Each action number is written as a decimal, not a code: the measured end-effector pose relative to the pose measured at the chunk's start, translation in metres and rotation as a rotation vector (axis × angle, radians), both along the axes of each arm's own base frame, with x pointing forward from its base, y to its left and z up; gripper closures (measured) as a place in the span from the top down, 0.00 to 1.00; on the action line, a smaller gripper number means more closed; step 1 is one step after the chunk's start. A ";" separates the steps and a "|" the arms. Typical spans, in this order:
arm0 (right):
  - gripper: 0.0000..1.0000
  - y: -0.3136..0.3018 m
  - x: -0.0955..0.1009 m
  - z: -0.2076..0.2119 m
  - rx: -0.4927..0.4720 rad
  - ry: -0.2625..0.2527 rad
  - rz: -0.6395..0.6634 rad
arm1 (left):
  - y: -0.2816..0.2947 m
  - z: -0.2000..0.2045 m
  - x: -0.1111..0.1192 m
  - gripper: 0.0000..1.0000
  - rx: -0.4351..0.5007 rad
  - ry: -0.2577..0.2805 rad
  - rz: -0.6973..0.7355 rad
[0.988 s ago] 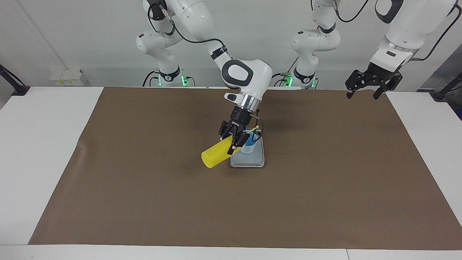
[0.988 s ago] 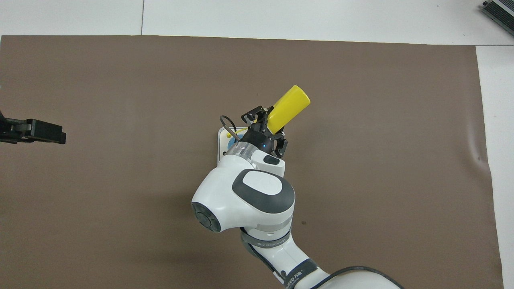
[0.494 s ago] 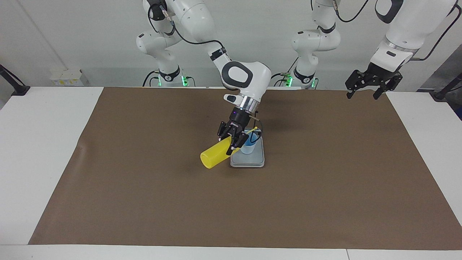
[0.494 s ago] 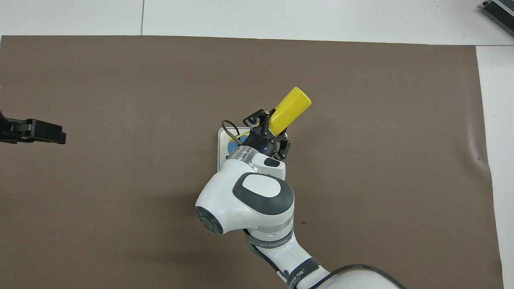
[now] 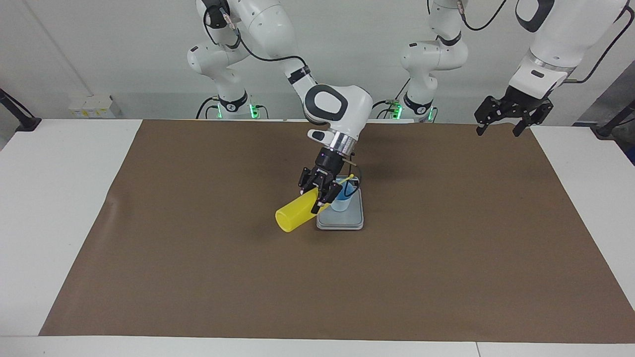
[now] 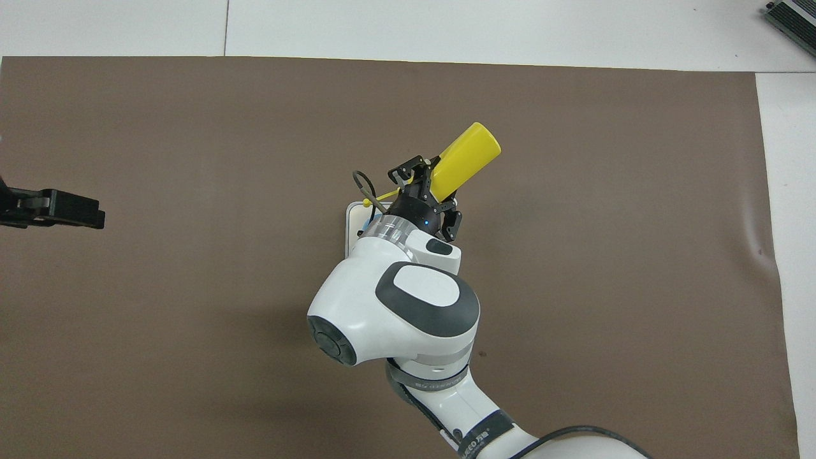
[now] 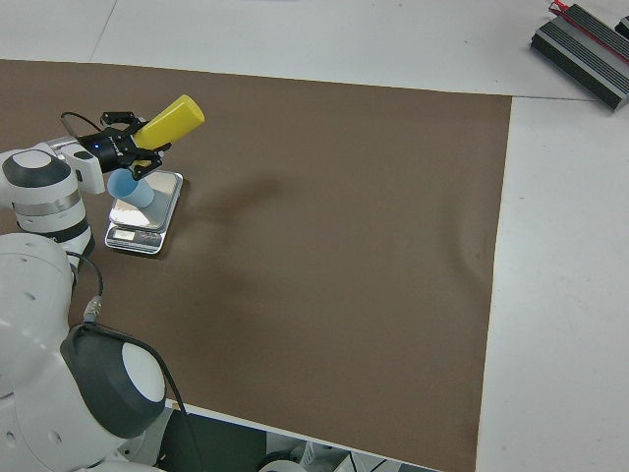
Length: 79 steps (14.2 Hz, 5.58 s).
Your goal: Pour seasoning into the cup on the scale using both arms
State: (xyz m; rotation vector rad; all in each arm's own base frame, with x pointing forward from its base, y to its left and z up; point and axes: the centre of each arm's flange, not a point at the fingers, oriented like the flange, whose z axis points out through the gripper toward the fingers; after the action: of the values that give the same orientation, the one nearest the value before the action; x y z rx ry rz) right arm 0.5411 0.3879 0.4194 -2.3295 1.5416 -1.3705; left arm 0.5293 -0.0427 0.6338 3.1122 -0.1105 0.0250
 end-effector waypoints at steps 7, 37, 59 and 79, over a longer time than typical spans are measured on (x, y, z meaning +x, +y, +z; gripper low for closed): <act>0.55 -0.060 0.014 0.065 0.303 0.150 -0.199 | 0.000 0.000 0.000 1.00 0.000 0.000 0.000; 0.55 -0.530 0.040 0.013 1.294 0.794 -0.203 | 0.000 0.000 0.000 1.00 0.000 0.001 0.000; 1.00 -0.589 0.007 -0.097 1.432 0.831 -0.065 | 0.000 0.000 0.000 1.00 0.000 0.001 0.000; 1.00 -0.537 0.040 0.084 0.405 0.780 0.514 | 0.000 0.000 0.000 1.00 0.000 0.001 0.000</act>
State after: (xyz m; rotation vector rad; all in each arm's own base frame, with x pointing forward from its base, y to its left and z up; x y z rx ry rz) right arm 0.5810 -0.1488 0.5029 -2.8006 1.0140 -0.0158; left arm 0.5292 -0.0426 0.6338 3.1122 -0.1105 0.0237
